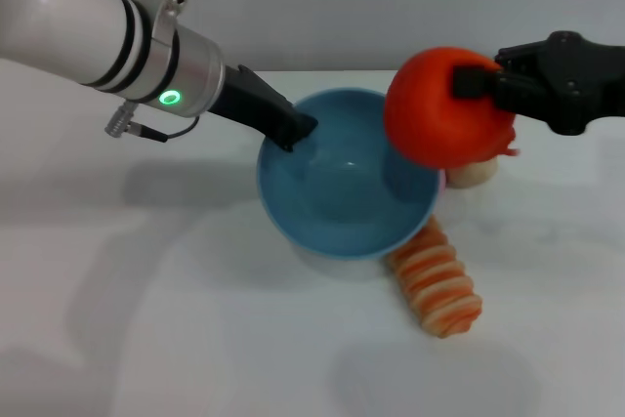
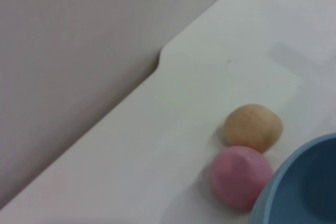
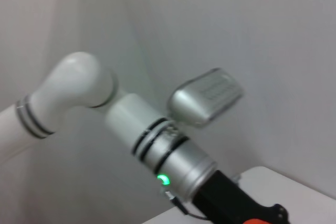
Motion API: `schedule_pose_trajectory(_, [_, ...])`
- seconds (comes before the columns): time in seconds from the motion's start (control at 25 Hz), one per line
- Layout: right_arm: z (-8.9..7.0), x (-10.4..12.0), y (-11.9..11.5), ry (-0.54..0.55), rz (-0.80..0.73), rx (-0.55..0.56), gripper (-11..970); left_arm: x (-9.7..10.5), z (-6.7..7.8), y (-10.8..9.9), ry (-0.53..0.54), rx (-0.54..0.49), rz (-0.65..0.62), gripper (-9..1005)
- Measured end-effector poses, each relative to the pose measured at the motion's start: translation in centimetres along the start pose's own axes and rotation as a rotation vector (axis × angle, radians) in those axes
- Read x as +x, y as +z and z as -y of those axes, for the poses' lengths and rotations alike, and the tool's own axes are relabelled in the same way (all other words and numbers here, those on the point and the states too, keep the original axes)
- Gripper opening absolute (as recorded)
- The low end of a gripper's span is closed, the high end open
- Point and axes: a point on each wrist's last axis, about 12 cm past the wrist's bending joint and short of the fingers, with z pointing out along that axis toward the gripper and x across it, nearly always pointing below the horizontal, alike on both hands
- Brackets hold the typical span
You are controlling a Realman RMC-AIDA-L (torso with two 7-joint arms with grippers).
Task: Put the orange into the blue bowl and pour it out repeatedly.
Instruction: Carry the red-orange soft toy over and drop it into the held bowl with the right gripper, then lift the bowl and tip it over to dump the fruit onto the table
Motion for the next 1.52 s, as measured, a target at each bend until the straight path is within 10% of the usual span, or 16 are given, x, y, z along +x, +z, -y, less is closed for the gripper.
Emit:
schedule_pose_trajectory(0.68, [2.4, 1.9, 3.2, 0.137, -0.014, 0.044, 222, -0.1, 1.6, 1.2, 0.045, 0.032, -0.023, 1])
schedule_pose_trajectory(1.2, [2.8, 6.1, -6.4, 0.057, 0.186, 0.419, 522, -0.5, -0.4, 1.1, 0.012, -0.117, 0.138, 0])
schedule_pose_trajectory(1.52, [1.8, 10.5, -8.9, -0.053, 0.371, 0.606, 691, -1.5, 0.3, 1.9, 0.172, -0.225, 0.209, 0])
